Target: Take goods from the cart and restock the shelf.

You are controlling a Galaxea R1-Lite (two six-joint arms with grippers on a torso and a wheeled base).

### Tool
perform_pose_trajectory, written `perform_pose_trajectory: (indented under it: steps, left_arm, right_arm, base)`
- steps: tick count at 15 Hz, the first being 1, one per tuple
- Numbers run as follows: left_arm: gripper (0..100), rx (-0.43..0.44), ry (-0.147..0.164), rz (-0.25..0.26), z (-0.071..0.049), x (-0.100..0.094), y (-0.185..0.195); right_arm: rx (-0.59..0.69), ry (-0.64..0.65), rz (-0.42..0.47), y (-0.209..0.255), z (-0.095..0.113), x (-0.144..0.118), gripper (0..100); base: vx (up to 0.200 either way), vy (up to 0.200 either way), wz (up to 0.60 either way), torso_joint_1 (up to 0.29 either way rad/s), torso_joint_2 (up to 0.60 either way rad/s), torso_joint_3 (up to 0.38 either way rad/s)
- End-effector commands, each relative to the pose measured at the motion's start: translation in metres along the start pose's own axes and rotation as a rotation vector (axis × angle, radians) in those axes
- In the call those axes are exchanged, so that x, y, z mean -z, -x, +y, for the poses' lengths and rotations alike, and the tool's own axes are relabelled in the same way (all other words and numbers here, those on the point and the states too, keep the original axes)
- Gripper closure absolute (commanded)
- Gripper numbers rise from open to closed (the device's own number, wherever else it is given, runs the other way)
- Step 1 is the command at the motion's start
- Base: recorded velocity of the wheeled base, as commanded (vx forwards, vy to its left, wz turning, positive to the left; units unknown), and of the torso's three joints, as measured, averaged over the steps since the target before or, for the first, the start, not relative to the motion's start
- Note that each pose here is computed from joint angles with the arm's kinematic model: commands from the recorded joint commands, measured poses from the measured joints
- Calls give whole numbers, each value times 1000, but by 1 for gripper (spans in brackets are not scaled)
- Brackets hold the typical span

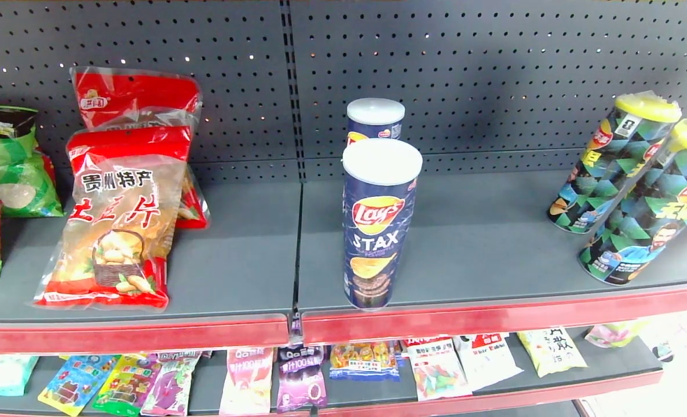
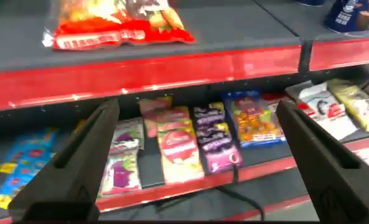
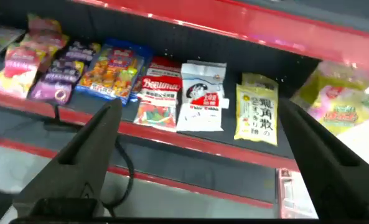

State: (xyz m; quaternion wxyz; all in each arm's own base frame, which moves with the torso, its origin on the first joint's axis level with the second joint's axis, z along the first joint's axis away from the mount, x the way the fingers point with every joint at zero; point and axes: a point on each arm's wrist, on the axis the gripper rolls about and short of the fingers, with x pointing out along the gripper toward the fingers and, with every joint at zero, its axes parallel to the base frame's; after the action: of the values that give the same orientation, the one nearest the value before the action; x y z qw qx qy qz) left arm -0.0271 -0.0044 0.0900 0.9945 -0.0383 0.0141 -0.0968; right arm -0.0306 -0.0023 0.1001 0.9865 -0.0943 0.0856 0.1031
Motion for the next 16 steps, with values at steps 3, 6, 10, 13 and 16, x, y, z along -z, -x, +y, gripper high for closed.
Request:
perform_pose_trajectory:
  steps: [3,6,10,13,16]
  left_arm:
    - [0,-190,19,-33,5,6,0]
    - [0,-238,-40,-65,6,7,-2]
    - [0,-243,-54,-62,6,7,-2]
    - [0,-358,-41,-65,9,9,-2]
    - [0,-171,-78,-24,6,14,-4]
  right_arm:
    - [38,-200,-164,-18,0,12,0]
    - [-7,-181,-183,-16,1,7,0]
    - [263,-229,-79,-20,0,14,0]
    - [180,-222,-182,-12,5,21,0]
    - [198,-189,-174,-12,5,22,0]
  base:
    - [0,0,0,0,0,0]
    - [0,0,0,0,0,0]
    - [0,0,0,0,0,0]
    - [0,0,0,0,0,0]
    - [0,0,0,0,0,0]
